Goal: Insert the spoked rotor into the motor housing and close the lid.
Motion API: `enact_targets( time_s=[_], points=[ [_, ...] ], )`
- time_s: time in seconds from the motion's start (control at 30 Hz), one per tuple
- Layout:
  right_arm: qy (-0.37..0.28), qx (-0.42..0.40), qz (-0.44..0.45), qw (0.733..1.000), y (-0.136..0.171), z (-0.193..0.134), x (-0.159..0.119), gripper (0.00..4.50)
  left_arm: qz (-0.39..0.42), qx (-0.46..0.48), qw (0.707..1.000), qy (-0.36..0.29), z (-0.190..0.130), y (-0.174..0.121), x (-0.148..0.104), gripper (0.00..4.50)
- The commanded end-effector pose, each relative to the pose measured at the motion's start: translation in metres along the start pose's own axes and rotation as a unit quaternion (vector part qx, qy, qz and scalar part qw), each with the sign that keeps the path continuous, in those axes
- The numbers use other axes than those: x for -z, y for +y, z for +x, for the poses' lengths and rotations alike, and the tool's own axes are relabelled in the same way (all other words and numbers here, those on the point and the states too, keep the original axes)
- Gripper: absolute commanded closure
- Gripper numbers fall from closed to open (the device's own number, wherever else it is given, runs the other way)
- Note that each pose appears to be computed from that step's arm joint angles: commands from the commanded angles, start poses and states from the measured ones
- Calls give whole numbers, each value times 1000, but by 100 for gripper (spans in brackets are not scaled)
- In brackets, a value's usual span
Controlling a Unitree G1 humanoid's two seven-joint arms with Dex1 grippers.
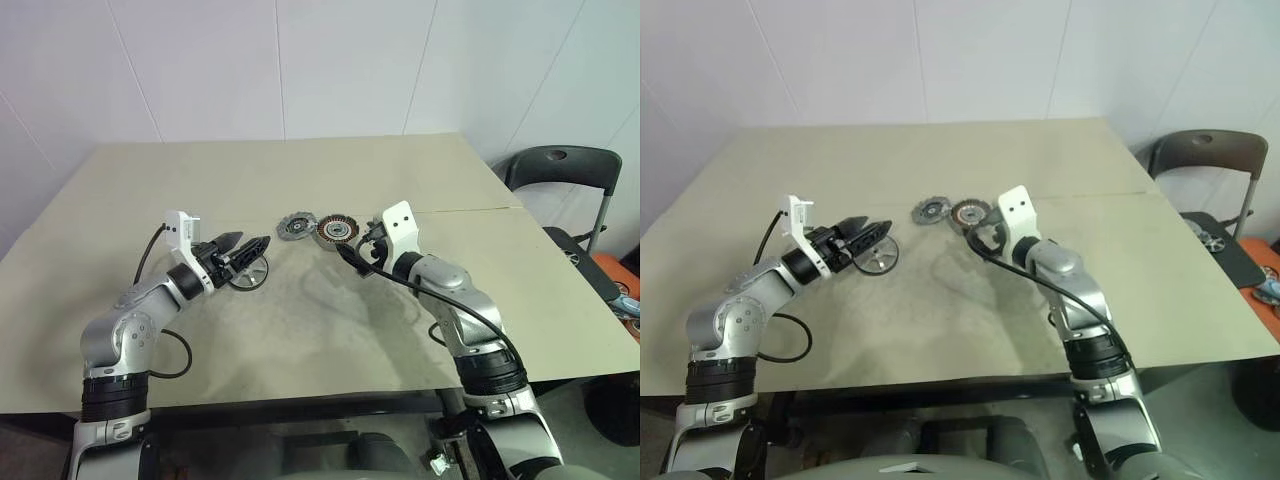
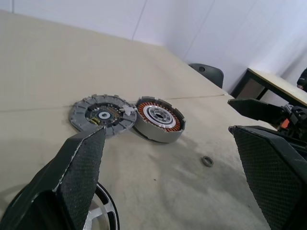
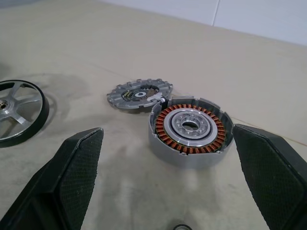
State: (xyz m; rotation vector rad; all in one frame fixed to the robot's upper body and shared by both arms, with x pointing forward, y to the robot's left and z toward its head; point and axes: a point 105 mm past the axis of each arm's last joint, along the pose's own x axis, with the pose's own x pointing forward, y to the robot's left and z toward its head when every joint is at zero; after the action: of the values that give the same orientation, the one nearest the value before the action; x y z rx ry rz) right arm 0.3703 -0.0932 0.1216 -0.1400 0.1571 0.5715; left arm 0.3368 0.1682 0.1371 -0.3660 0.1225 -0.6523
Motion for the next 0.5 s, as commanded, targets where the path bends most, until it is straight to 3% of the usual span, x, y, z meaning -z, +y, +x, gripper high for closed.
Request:
enact_targets(
  time_s=[0.03, 0.17, 0.37, 0.5],
  points=[
    [-21, 0, -20, 1000, -4, 1, -16, 4, 19, 1, 999, -29, -2, -1, -16, 0],
    [-18, -17, -46, 999, -1, 8, -19, 4, 18, -2, 999, -33, 0, 0, -18, 0],
    [12, -104, -195, 975, 23, 53, -26, 4, 13, -1, 999, -38, 4, -4, -13, 0],
    [52, -97, -264, 958, 18, 82, -24, 4, 10, -5, 999, -48, 4, -7, -11, 0]
  ],
)
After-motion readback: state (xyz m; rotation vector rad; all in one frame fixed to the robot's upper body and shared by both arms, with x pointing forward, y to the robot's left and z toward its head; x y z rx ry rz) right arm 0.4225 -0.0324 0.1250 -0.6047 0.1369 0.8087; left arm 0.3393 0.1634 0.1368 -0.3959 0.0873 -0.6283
